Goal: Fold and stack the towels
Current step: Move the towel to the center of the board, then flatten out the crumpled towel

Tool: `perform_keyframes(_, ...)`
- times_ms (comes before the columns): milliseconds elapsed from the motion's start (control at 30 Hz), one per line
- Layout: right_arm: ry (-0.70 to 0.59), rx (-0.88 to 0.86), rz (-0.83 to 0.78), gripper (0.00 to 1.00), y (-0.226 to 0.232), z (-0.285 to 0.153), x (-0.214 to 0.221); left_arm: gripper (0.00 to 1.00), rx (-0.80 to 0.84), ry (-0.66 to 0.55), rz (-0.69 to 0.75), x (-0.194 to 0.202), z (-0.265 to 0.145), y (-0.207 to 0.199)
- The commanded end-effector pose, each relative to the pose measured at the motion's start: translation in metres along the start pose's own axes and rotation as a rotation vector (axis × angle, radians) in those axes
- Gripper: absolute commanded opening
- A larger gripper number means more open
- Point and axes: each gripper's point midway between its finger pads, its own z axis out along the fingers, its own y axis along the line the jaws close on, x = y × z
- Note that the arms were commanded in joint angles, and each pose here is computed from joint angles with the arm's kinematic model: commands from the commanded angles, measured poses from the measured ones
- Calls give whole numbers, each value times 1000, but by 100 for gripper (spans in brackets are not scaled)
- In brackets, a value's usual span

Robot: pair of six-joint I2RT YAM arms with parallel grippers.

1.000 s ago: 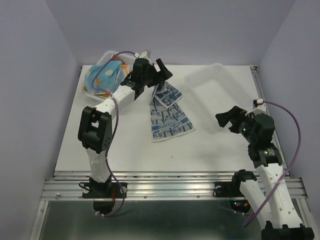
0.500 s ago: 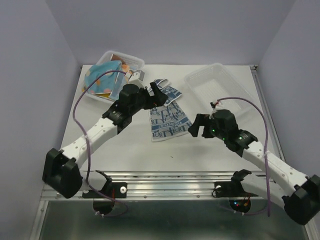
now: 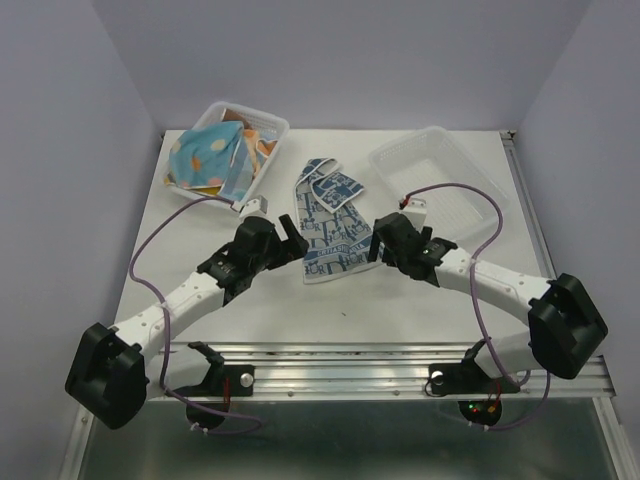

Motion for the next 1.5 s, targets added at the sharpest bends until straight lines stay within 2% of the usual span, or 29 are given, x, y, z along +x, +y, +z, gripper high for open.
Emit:
perform_keyframes(0, -92, 84, 71, 86, 0, 6, -26, 99, 7, -75, -27, -16, -4, -6)
perform_keyframes(233, -61, 97, 39, 72, 11, 28, -17, 99, -41, -16, -14, -1, 6, 2)
perform_keyframes(333, -45, 114, 42, 70, 11, 39, -13, 99, -58, 4, -11, 5, 13, 4)
perform_keyframes(500, -20, 138, 64, 61, 4, 54, -6, 99, -72, 24, 3, 11, 18, 4)
perform_keyframes(867, 22, 47, 71, 52, 4, 74, 5, 99, -90, 62, 20, 22, 27, 4)
perform_keyframes(1333, 102, 115, 75, 46, -21, 72, 40, 99, -116, 104, 26, 38, 32, 7)
perform_keyframes(1467, 123, 101, 82, 42, -24, 66, 46, 99, -124, 115, 31, 41, 34, 7)
